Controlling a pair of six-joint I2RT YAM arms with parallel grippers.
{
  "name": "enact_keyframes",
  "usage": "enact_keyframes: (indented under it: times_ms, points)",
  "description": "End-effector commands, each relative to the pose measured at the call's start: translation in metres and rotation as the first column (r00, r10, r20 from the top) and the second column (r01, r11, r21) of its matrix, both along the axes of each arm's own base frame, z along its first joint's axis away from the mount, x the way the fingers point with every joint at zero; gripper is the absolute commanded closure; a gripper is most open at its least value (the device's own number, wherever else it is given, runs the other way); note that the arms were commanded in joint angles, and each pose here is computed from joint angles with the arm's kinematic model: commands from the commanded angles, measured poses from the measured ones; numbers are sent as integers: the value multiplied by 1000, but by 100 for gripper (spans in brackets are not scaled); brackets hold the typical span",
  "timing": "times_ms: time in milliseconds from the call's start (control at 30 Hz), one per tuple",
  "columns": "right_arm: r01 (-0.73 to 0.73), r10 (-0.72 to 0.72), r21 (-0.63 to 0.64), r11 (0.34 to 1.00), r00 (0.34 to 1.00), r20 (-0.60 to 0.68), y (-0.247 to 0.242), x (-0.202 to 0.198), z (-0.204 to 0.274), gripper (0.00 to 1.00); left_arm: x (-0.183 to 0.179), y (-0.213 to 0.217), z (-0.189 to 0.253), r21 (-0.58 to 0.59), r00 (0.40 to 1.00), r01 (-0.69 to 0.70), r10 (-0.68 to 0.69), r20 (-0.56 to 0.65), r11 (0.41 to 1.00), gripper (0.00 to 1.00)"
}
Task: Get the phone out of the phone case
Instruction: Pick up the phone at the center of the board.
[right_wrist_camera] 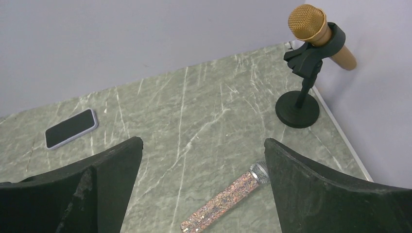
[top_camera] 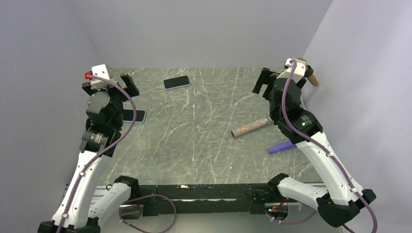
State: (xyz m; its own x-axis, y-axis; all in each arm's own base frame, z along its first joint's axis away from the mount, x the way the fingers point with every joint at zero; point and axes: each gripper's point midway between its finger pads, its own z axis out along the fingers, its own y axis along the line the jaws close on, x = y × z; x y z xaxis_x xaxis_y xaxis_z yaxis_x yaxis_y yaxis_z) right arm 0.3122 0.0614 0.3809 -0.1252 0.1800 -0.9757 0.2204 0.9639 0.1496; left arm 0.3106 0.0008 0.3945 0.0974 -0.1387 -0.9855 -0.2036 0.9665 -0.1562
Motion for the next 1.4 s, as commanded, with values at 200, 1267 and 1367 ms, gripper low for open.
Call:
enact_keyframes:
  times_ms: [200, 1267, 1367]
  points:
    - [19, -19, 22, 1000, 1000, 11, -8, -10, 6, 0, 24, -6, -22, -45, 993, -19, 14, -118, 999, 1]
    - [-180, 200, 199, 963, 976, -90, 52, 2, -28, 0, 155, 32, -261, -784, 751, -188, -427, -503, 591, 16]
    - [-190, 213, 207, 960, 973, -92, 55, 3, -30, 0, 166, 30, -283, -800, 723, -206, -463, -513, 564, 13]
